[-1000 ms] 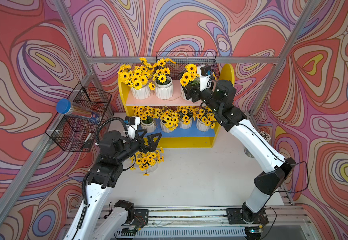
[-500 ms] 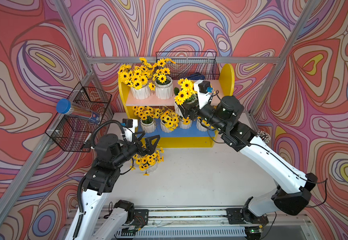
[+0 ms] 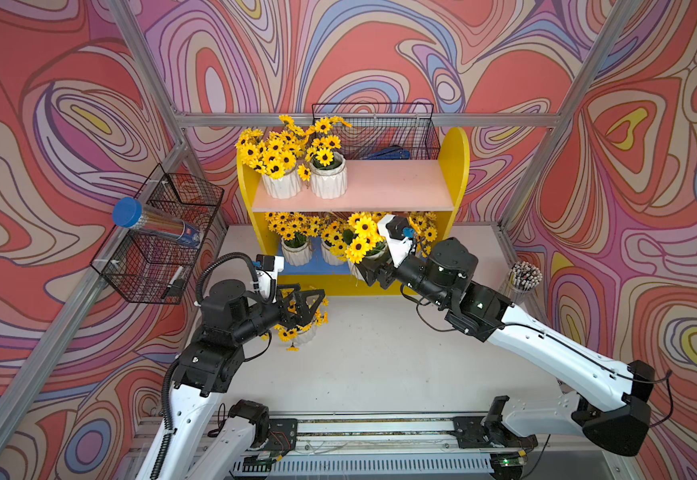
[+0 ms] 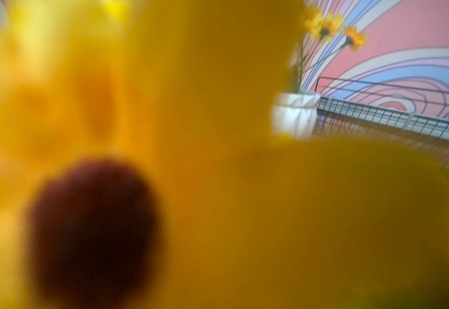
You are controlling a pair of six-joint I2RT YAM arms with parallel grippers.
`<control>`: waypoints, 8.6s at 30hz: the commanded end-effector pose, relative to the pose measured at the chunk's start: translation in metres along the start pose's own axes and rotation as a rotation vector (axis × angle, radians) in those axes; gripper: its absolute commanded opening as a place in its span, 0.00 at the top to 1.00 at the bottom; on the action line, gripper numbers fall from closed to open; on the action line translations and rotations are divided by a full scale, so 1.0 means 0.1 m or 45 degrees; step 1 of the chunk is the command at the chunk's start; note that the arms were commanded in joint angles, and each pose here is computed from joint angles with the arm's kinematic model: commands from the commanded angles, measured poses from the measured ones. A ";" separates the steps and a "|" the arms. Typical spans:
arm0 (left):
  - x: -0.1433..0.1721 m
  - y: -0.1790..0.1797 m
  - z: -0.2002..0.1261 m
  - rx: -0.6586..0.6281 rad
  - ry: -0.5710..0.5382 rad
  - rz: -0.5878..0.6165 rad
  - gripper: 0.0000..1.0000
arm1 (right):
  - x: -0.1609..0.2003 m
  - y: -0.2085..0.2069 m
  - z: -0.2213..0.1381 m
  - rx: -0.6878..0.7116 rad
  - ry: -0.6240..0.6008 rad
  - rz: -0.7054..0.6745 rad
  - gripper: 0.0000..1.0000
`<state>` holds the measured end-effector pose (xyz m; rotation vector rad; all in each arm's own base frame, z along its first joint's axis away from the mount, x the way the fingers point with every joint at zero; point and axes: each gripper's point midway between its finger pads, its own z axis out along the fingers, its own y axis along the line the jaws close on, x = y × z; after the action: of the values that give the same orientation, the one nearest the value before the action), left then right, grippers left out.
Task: Take the sunflower pots off the shelves
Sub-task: Pick up the sunflower pot from the shelf, then place the sunflower pot at the center of the board, then pick up the sunflower pot from the shelf.
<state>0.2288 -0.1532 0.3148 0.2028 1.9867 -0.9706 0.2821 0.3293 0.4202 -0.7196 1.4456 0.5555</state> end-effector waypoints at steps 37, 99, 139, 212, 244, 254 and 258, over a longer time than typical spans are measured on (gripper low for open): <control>0.09 0.01 0.10 -0.025 0.021 -0.061 0.06 | 2.88 0.88 0.53 -0.017 0.139 0.280 1.00; 0.16 0.01 -0.13 -0.052 -0.060 -0.045 0.05 | 4.23 1.02 0.41 0.203 0.461 0.098 0.02; 0.00 -0.12 -0.09 -0.031 0.011 0.001 0.06 | 1.42 0.46 -0.68 0.186 0.353 0.051 0.02; -0.87 0.61 -0.02 -0.081 -0.300 -0.112 0.00 | -0.51 -0.93 1.90 0.097 -0.167 -0.033 0.02; -0.89 0.62 0.02 -0.035 -0.295 -0.134 0.00 | -0.73 -1.08 1.88 0.015 -0.261 0.041 0.02; -0.88 0.62 0.03 -0.028 -0.289 -0.143 0.00 | -0.64 -1.08 1.97 -0.021 -0.245 0.081 0.02; -0.88 0.62 0.03 -0.027 -0.291 -0.144 0.00 | -0.66 -1.10 2.00 -0.014 -0.258 0.088 0.02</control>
<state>0.3124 -0.0939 0.3426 -0.0434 1.8389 -0.9838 0.4936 0.4074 0.4876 -0.6146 1.2947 0.6553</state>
